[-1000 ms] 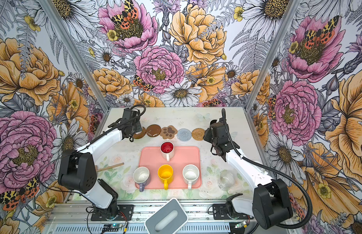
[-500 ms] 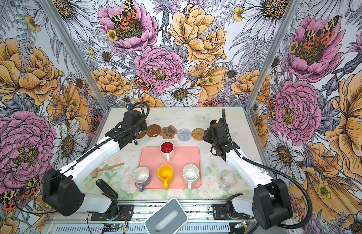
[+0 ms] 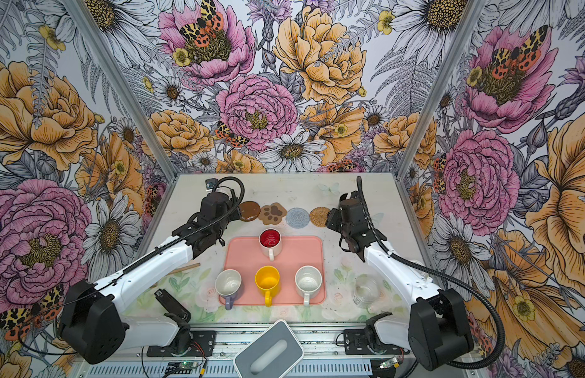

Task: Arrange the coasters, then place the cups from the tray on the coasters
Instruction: 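Lower the white mug onto the wooden coaster and release it with the left gripper, then raise the left gripper while the right gripper moves over the speckled white mug, then lower the right gripper into the speckled white mug on the tray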

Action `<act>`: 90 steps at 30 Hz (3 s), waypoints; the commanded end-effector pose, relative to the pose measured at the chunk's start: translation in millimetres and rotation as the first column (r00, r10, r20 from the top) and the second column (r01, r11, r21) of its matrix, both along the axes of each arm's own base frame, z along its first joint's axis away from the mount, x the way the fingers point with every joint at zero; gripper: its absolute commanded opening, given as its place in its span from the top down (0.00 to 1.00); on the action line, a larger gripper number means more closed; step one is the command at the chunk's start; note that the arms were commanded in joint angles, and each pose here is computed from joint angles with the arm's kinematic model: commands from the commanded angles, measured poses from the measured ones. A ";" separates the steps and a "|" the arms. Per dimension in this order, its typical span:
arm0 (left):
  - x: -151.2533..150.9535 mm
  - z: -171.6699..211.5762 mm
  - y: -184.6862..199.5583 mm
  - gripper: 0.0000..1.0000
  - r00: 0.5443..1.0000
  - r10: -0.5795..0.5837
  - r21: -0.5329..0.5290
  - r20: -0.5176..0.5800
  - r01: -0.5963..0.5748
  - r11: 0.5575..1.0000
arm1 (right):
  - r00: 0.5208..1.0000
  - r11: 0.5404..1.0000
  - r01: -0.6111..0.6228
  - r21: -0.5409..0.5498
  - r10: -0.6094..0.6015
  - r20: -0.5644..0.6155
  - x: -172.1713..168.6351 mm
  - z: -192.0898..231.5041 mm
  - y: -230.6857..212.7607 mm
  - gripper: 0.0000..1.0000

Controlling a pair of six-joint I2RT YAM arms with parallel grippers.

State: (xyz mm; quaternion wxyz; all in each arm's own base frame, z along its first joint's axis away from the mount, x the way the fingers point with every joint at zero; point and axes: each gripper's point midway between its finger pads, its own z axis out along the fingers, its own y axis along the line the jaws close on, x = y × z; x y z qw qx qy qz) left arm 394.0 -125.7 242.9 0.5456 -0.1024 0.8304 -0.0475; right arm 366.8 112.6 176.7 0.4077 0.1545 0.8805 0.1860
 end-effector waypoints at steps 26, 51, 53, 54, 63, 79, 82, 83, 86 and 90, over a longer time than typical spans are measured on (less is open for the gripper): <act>-10.3 19.0 9.1 0.31 0.994 -0.037 0.054 0.101 0.032 0.998 | 0.920 0.917 -0.387 -0.101 0.375 -0.117 -154.7 39.1 54.3 0.38; -10.1 6.4 34.6 0.30 0.996 0.016 -0.008 0.093 -0.015 1.000 | 0.852 0.916 -0.389 -0.097 0.318 -0.416 -249.9 -42.5 74.9 0.42; -10.3 5.1 37.4 0.30 0.996 0.023 -0.022 0.091 -0.021 1.000 | 0.852 0.917 -0.384 -0.106 0.308 -0.422 -251.7 -46.0 76.6 0.42; -10.1 4.3 39.2 0.29 0.996 0.028 -0.029 0.089 -0.026 0.999 | 0.853 0.918 -0.381 -0.113 0.301 -0.426 -252.2 -47.9 77.2 0.42; -9.4 1.1 41.5 0.29 0.996 0.033 -0.067 0.088 -0.027 0.997 | 0.863 0.928 -0.341 -0.150 0.245 -0.442 -252.8 -59.1 78.7 0.42; -8.9 -1.4 41.7 0.29 0.996 0.029 -0.081 0.084 -0.022 0.996 | 0.849 0.920 -0.359 -0.158 0.251 -0.465 -257.8 -72.4 91.0 0.42; -8.9 -1.2 40.8 0.30 0.996 0.024 -0.085 0.084 -0.017 0.996 | 0.848 0.919 -0.360 -0.160 0.251 -0.467 -257.8 -75.4 92.6 0.42; -9.1 -1.4 40.4 0.30 0.996 0.022 -0.086 0.084 -0.015 0.996 | 0.848 0.920 -0.358 -0.159 0.249 -0.467 -257.4 -76.5 93.1 0.42; -8.8 -2.0 41.0 0.29 0.996 0.024 -0.085 0.083 -0.017 0.996 | 0.847 0.919 -0.362 -0.154 0.255 -0.466 -256.9 -79.1 96.5 0.42; -8.7 -2.6 39.4 0.30 0.997 0.017 -0.087 0.081 -0.010 0.996 | 0.840 0.914 -0.373 -0.158 0.260 -0.476 -257.5 -85.0 100.4 0.42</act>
